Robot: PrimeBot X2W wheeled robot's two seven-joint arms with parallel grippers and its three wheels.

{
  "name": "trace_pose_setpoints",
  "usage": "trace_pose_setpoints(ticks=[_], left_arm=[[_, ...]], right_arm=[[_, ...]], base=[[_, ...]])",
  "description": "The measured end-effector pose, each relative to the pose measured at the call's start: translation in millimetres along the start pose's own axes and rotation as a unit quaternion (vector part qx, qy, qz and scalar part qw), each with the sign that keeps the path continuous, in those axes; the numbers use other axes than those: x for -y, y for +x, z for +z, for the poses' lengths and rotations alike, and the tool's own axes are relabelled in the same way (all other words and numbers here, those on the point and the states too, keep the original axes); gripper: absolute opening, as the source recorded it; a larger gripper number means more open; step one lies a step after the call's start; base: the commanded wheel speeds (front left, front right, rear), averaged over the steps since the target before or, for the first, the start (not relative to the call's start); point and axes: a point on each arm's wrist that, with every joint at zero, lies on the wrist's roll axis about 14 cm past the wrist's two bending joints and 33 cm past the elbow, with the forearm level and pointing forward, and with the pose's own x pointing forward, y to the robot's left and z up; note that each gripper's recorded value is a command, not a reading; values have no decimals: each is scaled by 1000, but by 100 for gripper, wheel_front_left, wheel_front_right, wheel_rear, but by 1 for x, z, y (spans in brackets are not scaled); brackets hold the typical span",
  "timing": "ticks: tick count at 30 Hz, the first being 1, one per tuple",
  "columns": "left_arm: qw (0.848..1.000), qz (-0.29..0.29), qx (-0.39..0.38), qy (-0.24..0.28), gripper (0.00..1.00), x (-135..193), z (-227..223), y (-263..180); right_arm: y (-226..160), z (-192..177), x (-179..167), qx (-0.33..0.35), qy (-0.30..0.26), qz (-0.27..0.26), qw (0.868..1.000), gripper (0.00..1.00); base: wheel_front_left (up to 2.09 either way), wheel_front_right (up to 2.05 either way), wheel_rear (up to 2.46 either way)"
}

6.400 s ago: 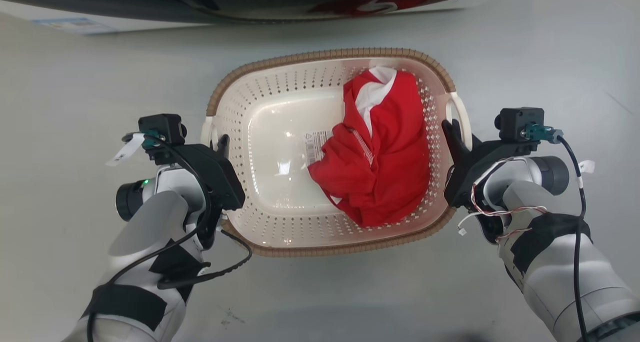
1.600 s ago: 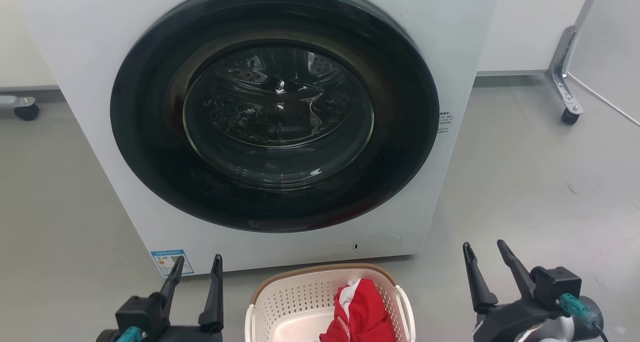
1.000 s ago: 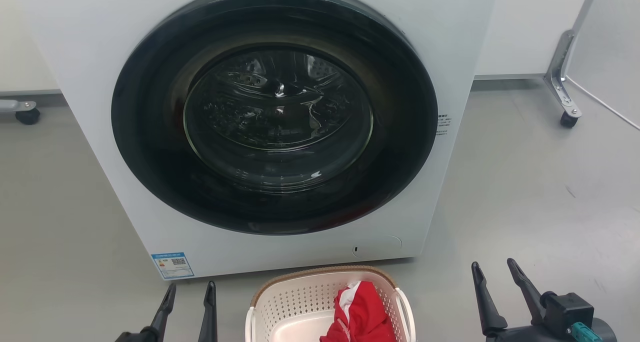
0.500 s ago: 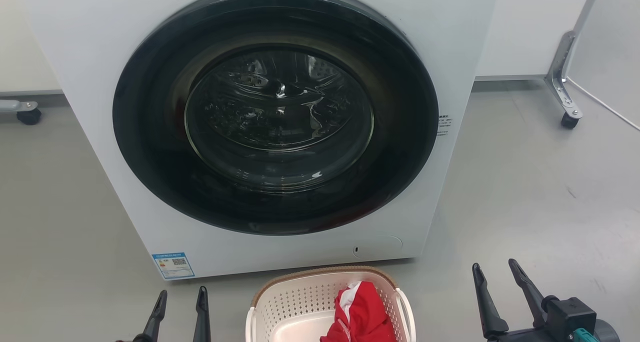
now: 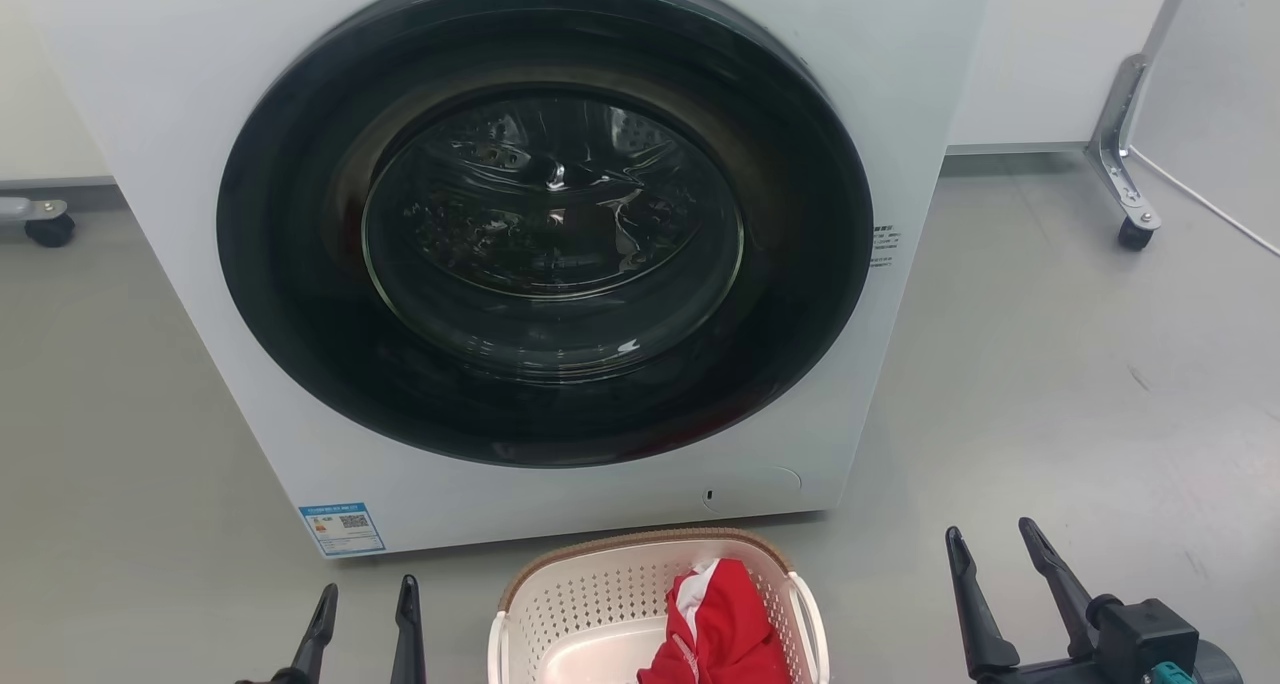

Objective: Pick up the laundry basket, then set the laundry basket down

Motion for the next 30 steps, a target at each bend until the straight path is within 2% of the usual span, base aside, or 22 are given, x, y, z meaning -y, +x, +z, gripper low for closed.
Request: trace_pose_setpoints(ticks=[13,14,22,30], left_arm=[[1000,2,-2,11,100,-1,3,1],[1000,3,-1,11,0,-1,3,2],[1000,10,-29,0,0,-6,-12,-2],[996,28,-49,-64,0,-14,-19,0]], right_arm=[[1,2,1,1,1,-1,1000,100],[1,3,1,1,1,-1,1000,0],[-4,-15,4,-27,24,-14,999,0],[-2,-20,14,-45,93,-38,994,0]], base=[[0,0,0],[0,0,0],[0,0,0],[0,0,0]])
